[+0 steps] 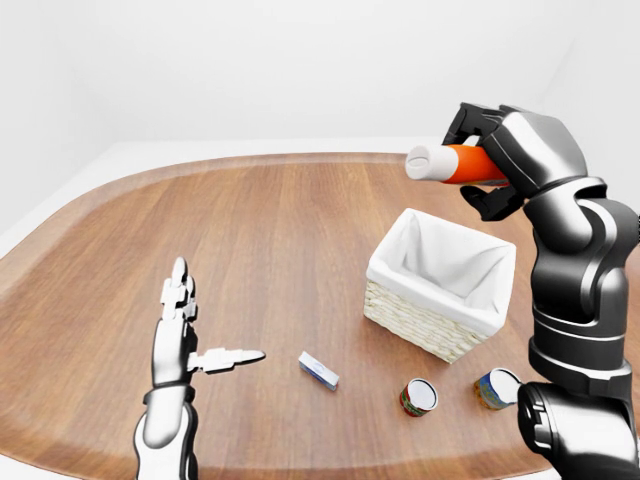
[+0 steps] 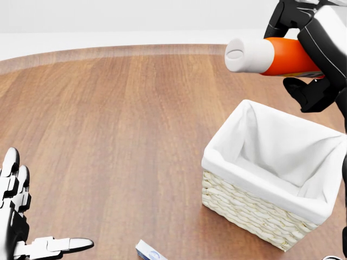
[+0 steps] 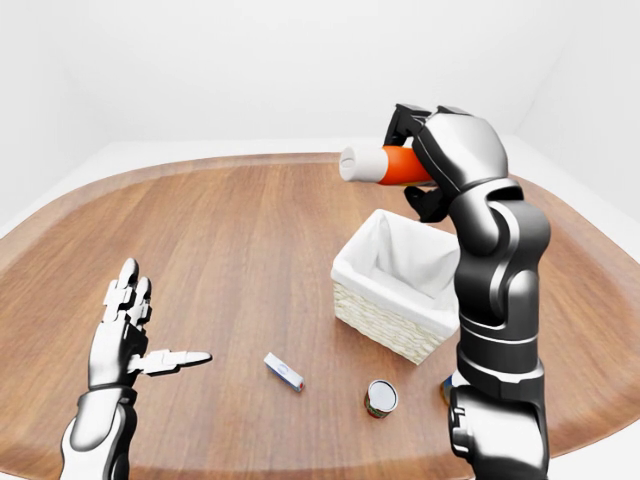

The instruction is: Pick up the ketchup, and put it in the basket.

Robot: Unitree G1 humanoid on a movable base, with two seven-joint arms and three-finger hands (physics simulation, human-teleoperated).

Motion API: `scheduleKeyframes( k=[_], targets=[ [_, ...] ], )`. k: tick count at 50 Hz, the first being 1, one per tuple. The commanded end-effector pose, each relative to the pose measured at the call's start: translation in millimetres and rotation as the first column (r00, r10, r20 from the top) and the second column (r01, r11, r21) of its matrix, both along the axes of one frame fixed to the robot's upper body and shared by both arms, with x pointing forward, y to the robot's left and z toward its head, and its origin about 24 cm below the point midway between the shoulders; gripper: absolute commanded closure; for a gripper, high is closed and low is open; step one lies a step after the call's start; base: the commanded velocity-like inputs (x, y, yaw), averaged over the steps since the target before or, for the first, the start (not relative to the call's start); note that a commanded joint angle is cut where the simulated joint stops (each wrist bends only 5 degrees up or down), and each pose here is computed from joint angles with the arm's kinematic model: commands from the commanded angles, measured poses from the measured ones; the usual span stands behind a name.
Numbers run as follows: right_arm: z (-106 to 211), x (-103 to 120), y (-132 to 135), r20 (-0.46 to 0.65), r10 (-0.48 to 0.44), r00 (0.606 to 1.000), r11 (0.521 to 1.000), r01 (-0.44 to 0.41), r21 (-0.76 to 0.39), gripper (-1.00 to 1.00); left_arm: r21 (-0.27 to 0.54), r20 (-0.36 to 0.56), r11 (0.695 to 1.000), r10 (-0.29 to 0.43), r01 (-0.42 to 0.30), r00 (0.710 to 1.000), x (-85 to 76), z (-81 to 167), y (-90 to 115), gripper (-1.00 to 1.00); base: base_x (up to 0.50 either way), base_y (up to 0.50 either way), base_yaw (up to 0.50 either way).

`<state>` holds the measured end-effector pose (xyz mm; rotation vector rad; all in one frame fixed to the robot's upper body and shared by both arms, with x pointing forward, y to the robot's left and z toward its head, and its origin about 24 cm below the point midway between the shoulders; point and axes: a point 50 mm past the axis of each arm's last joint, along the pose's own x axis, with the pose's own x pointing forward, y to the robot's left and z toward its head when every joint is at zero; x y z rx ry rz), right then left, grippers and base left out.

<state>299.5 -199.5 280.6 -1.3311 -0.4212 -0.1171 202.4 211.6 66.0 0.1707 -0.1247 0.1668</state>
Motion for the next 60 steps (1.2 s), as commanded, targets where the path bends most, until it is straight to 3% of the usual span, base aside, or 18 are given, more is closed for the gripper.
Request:
scheduleKeyframes(
  k=[1,3,9,31,44,60],
  targets=[
    [-8.4,16.5,-21.3,-0.059,-0.12,0.991,0.993,0.119,-0.019,1.0,-0.002,-0.002,1.0,0.001,-0.001,1.0,0.2,-0.5,0.6,-1.0,0.0,0.0,0.0],
    [-23.6,26.4,-29.5,-0.101,-0.168,0.981,0.985,0.164,-0.049,1.0,0.0,0.0,1.0,0.0,0.0,1.0,-0.1,0.0,-0.1,-1.0,0.0,0.0,0.0],
    [-38.4,36.2,-34.2,-0.116,-0.198,0.973,0.977,0.187,-0.099,1.0,-0.001,-0.002,1.0,0.0,0.0,1.0,-0.3,-0.5,0.0,-1.0,0.0,0.0,0.0],
    [-106.2,63.0,-31.8,-0.16,-0.257,0.953,0.938,0.206,-0.279,1.0,0.001,0.009,1.0,0.0,0.0,1.0,-2.3,2.5,0.4,-1.0,0.0,0.0,0.0],
    [-122.9,66.4,-31.3,-0.184,-0.271,0.945,0.93,0.208,-0.303,1.0,0.001,0.01,1.0,0.002,-0.002,1.0,-1.8,2.6,1.1,-1.0,0.0,0.0,0.0],
    [-160.8,75.4,-53.6,-0.209,-0.345,0.915,0.904,0.265,-0.334,1.0,0.001,0.003,1.0,0.002,-0.002,1.0,-1.5,1.0,0.8,-1.0,0.0,0.0,0.0]
  ],
)
